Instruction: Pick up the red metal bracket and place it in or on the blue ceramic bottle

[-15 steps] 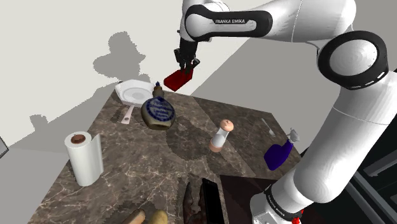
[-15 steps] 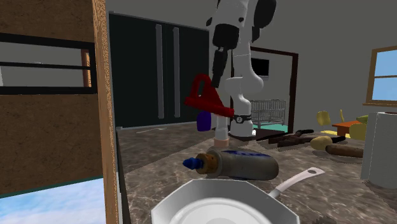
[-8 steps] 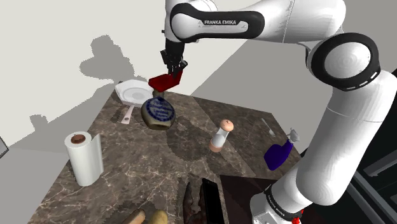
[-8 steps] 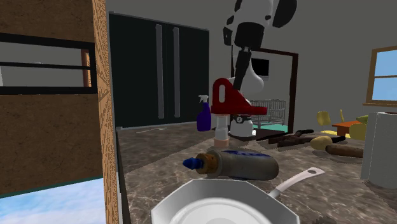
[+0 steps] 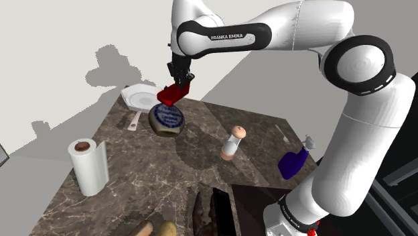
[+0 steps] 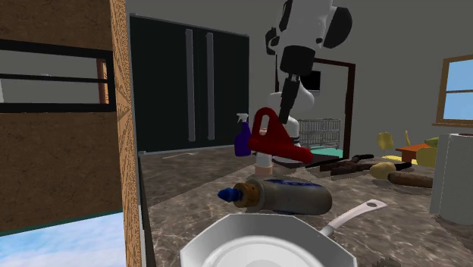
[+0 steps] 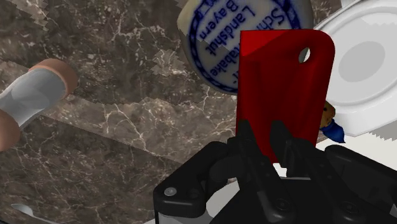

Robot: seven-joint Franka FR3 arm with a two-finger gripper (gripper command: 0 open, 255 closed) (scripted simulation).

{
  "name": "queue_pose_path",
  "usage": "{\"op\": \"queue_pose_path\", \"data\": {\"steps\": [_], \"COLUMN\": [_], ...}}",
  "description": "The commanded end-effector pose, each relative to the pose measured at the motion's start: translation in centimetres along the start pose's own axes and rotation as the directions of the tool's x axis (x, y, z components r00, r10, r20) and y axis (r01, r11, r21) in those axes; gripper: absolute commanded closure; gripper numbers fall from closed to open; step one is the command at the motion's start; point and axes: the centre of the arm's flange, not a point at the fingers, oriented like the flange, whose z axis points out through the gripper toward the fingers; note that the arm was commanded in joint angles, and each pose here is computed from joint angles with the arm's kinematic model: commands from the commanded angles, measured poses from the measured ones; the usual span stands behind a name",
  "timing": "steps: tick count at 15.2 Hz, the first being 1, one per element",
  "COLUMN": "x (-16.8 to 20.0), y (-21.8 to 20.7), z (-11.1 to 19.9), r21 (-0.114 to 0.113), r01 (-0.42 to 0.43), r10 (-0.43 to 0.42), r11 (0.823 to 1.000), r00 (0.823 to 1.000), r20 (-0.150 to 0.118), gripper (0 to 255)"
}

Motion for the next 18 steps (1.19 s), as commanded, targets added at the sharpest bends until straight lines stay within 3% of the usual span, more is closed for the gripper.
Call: {"op": "queue_pose_path", "data": {"steps": [1, 6, 14, 15, 18], "x": [-0.1, -0.6, -0.6, -0.6, -0.6], "y": [0.0, 0.1, 0.1, 0.1, 0.1], "z": [1.0, 3.5, 3.5, 3.5, 3.5], "r21": [0.001, 0.001, 0.001, 0.001, 0.001], "r01": [0.0, 0.0, 0.0, 0.0, 0.0], "r10": [0.0, 0.0, 0.0, 0.0, 0.0], "r11": [1.0, 1.0, 1.0, 1.0, 1.0], "r00": [1.0, 1.0, 1.0, 1.0, 1.0], "r20": [0.0, 0.0, 0.0, 0.0, 0.0], "gripper": [255, 255, 255, 0, 0]}}
